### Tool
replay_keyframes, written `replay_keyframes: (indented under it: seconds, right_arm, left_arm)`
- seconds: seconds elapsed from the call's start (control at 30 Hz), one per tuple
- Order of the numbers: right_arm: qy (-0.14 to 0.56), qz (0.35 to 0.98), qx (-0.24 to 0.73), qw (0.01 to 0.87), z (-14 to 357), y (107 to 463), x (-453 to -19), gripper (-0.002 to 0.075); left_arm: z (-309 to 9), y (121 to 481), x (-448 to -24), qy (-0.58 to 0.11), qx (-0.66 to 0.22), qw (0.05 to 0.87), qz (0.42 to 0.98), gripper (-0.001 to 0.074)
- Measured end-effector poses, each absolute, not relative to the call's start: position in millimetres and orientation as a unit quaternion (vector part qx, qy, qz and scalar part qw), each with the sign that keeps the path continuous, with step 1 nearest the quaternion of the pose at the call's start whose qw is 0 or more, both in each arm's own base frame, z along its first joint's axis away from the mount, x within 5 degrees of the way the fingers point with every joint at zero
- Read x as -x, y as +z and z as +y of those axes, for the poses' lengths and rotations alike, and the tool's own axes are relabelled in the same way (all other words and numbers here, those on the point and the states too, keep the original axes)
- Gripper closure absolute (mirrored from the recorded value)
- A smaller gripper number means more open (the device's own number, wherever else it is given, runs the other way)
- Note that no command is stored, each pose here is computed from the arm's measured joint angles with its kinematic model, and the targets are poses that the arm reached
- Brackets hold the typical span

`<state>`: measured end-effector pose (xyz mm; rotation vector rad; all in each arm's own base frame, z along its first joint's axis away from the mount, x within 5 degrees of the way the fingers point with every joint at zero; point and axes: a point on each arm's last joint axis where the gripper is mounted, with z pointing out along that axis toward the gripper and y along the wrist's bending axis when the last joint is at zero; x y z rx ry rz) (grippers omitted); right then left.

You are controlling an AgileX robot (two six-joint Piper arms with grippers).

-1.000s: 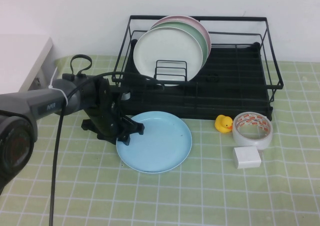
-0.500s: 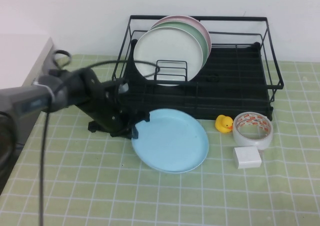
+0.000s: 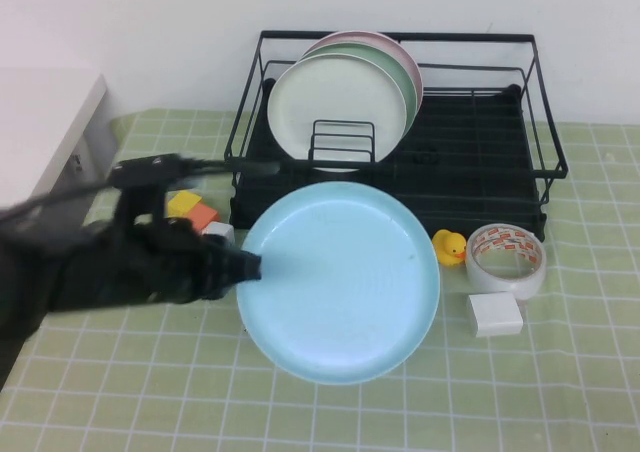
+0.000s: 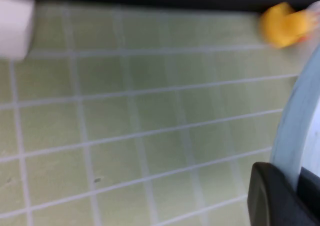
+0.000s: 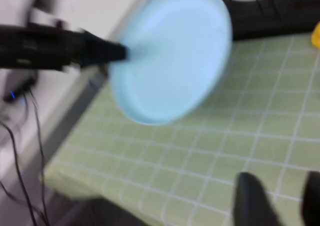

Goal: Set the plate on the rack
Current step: Pick up the plate from the table, then hand over the plate

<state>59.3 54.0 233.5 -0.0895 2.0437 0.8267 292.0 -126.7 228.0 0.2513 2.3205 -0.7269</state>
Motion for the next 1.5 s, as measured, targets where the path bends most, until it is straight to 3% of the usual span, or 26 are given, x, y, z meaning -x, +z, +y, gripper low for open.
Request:
replay_keyframes:
  seconds: [0.1,0.23,0.4,0.67,0.83,1.07,1.17,1.37,1.5]
  right_arm:
    - [0.328,0.842,0.07,0.423,53.5,248.0,-82.1,0.0352]
    - [0.342,0.832,0.161,0.407,57.3,273.7,-117.9,0.0244]
    - [0.383,0.771,0.269,0.431,63.3,313.1,-169.0,0.0222]
    - [0.396,0.725,0.387,0.41,97.5,336.9,-235.3,0.0221]
    - [0.422,0.708,0.433,0.365,134.2,327.7,-259.0,0.0219]
    - [0.433,0.719,0.469,0.274,170.1,282.3,-275.6,0.022]
    - [0.438,0.722,0.473,0.252,177.4,269.5,-277.6,0.026]
    - [0.424,0.729,0.469,0.263,180.2,266.5,-283.8,0.0566]
    - [0.409,0.727,0.472,0.284,181.1,273.4,-290.4,0.0568]
  left_arm:
    - [-116.6,237.9,-260.3,-0.276,-0.132,0.401,0.863,0.0732]
    - [-105.9,251.9,-226.1,-0.253,-0.192,0.46,0.829,0.0732]
    - [-104.4,270.4,-203.5,-0.266,-0.236,0.5,0.79,0.0732]
    - [-106.1,275.2,-199.1,-0.276,-0.253,0.507,0.776,0.0732]
    - [-106.1,275.2,-199.1,-0.268,-0.265,0.511,0.773,0.0732]
    - [-105.6,275.0,-199.5,-0.259,-0.273,0.515,0.77,0.0732]
    - [-105.3,274.9,-199.7,-0.251,-0.281,0.518,0.768,0.0732]
    - [-102.8,273.9,-201.8,-0.23,-0.281,0.523,0.771,0.0732]
    - [-101.7,274.4,-202.0,-0.233,-0.266,0.522,0.777,0.0714]
